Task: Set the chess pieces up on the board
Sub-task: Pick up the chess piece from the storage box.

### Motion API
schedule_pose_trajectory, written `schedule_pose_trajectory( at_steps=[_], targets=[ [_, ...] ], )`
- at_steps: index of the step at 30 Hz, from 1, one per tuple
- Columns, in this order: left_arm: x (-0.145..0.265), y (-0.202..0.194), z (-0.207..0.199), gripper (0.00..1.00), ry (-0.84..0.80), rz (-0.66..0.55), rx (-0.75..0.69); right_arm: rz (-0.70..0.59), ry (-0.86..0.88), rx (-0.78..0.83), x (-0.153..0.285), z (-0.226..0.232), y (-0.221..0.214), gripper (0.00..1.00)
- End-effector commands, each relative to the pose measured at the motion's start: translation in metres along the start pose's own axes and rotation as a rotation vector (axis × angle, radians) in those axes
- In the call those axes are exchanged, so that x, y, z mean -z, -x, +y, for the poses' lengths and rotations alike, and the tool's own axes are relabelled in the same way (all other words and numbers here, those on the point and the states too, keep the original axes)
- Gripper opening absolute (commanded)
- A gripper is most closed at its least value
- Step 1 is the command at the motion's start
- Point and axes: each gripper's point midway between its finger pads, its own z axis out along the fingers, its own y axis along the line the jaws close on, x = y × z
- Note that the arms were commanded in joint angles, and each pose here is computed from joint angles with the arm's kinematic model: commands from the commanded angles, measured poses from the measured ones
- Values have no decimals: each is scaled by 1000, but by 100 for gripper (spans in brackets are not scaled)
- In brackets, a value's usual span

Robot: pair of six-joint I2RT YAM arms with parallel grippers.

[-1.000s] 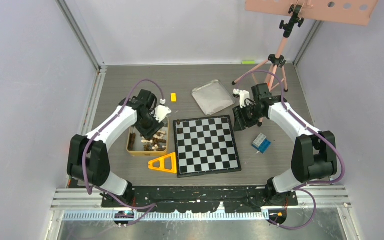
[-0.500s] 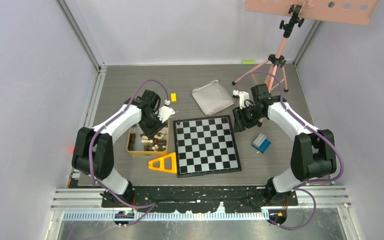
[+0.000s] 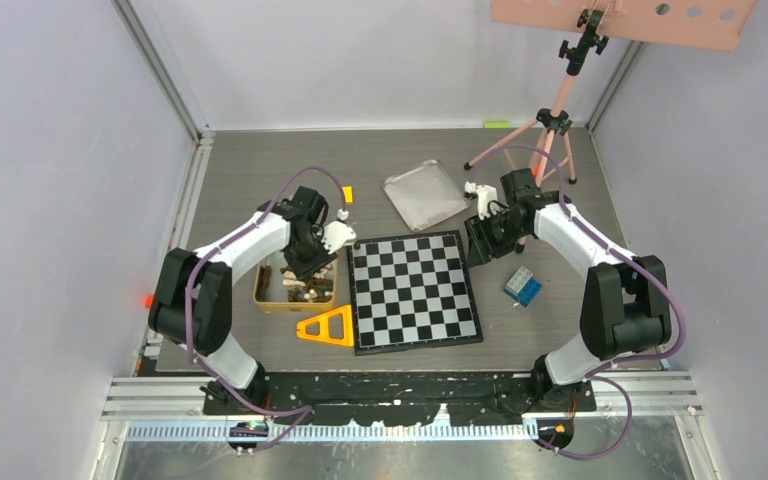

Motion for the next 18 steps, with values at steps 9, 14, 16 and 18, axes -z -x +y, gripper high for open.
schedule_pose_trajectory(
  at_steps=[9,14,16,18],
  targets=[
    [-13,9,1,31,8,-4,-58,-20,17,17,3,2,9,49],
    [-18,5,1,26,20,15,-65,-16,19,18,2,2,9,49],
    [-17,5,3,24,34,12,-67,-14,20,18,2,2,8,49],
    [-15,7,5,21,47,0,-65,-12,22,17,1,2,8,49]
  ],
)
